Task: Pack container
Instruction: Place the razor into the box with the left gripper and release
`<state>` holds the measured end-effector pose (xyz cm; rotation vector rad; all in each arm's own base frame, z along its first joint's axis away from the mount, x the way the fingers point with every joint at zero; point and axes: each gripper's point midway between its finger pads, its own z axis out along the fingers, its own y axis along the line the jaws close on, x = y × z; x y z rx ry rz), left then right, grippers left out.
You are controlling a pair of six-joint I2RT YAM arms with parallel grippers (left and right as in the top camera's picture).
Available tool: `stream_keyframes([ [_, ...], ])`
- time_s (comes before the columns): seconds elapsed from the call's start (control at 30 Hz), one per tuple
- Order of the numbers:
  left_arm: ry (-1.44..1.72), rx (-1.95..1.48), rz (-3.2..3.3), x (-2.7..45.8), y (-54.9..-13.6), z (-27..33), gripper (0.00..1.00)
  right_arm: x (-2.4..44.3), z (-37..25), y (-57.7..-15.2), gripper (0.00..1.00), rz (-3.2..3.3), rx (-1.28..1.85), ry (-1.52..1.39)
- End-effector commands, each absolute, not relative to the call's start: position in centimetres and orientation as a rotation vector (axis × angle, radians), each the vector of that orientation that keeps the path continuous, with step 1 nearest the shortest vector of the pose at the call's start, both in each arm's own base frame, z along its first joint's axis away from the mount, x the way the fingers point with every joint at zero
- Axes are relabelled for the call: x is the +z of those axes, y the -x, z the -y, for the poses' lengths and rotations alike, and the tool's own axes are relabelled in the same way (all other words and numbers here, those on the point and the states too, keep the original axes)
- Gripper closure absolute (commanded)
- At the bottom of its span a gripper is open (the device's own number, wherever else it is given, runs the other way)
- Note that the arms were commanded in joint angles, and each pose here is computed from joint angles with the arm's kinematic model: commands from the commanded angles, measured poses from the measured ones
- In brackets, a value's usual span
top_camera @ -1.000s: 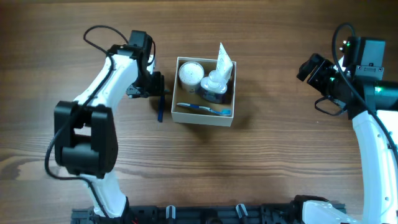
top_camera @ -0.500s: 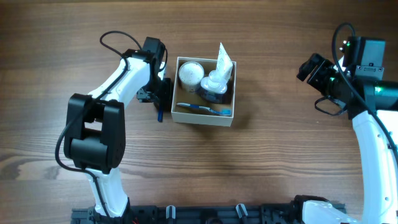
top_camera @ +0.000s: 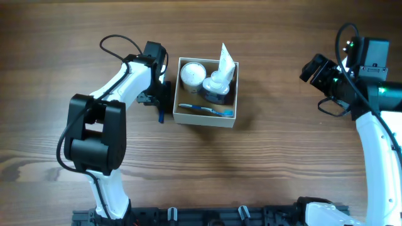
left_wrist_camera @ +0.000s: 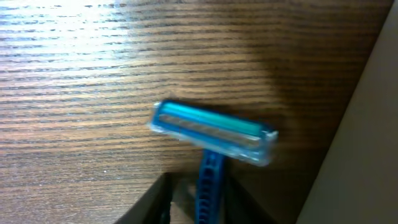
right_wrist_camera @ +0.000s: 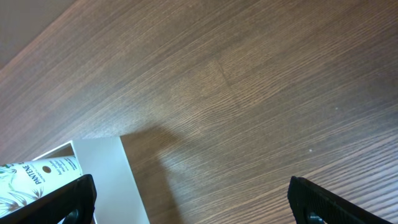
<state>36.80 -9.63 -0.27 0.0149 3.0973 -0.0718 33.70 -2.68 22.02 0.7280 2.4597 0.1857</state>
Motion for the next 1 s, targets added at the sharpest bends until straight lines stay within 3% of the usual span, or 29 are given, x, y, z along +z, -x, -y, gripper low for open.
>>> stream_keyframes([
  [0.0,-0.006,-0.069,-3.125,-1.2,-36.1,9.4,0.81,22.4,2.6,-34.1,0.0,-2.452,0.201,-0.736],
  [0.2,-0.004,-0.051,-3.124,-1.2,-36.1,9.2,0.96,22.4,2.6,-34.1,0.0,-2.451,0.201,-0.735],
  [0.37,0.032,-0.037,-3.119,-0.1,-36.3,8.2,0.96,22.4,2.6,-34.1,0.0,-2.451,0.202,-0.736],
  [0.63,0.064,-0.019,-2.989,10.5,-38.0,6.8,0.96,22.4,2.6,-34.1,0.01,-2.452,0.201,-0.735],
  [0.77,-0.215,-0.086,-2.861,15.4,-37.3,9.9,0.96,22.4,2.6,-34.1,0.0,-2.452,0.201,-0.736],
  [0.97,-0.688,-0.1,-2.669,18.4,-35.8,15.8,0.96,22.4,2.6,-34.1,0.0,-2.452,0.201,-0.736],
])
